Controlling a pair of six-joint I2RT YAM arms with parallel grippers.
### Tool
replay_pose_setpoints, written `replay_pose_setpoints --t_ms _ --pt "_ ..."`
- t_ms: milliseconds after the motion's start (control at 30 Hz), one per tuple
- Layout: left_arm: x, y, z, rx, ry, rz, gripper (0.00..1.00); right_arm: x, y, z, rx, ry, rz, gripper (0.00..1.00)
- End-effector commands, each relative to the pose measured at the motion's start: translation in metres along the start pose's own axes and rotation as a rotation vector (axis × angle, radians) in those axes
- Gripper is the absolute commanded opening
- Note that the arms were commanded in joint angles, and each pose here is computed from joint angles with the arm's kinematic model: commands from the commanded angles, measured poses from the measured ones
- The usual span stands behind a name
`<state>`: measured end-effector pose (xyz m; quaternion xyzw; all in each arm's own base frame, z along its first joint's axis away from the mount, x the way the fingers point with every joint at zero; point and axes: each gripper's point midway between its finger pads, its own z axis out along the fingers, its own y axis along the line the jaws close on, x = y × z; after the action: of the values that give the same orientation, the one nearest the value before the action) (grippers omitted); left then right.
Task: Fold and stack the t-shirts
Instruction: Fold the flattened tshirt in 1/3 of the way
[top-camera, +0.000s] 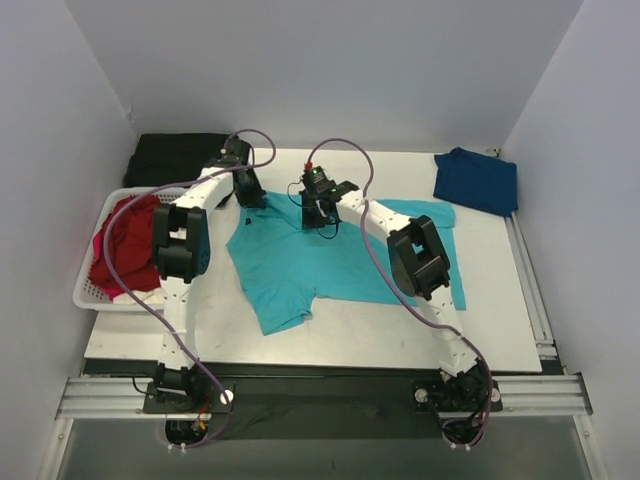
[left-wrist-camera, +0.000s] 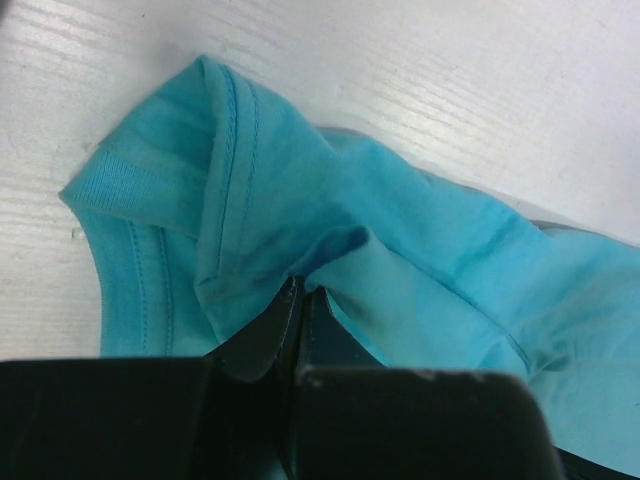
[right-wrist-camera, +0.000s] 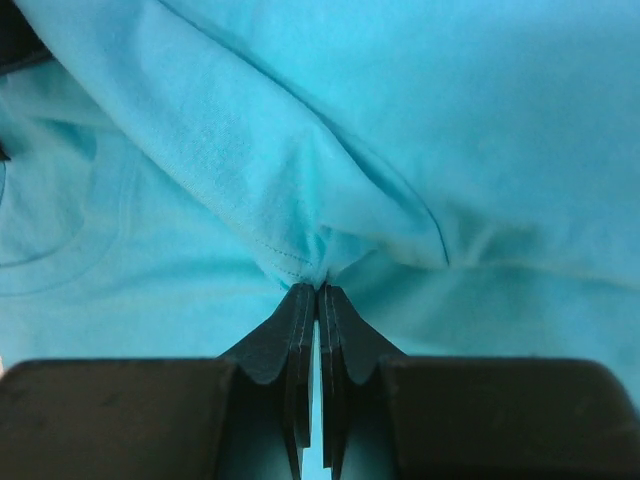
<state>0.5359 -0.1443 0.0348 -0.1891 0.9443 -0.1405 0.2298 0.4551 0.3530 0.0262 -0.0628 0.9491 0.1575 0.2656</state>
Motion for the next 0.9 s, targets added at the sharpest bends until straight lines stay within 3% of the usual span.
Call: replay_pose_setpoints --t_ms 0,400,867 --pt "-0.021 -0.018 -0.042 0.066 -0.076 0.021 0.00 -0.015 0.003 -0.043 0.024 -0.054 -0.045 0.00" --pt "0.000 -0.023 -0.095 0.105 -0.093 0.049 0.00 -0.005 -0.003 -0.060 0.025 -0.045 -0.064 0.00" --pt "0.090 0.002 -0.124 0.044 0.012 0.066 0.00 0.020 -0.022 -0.073 0.067 -0.009 -0.083 0.00"
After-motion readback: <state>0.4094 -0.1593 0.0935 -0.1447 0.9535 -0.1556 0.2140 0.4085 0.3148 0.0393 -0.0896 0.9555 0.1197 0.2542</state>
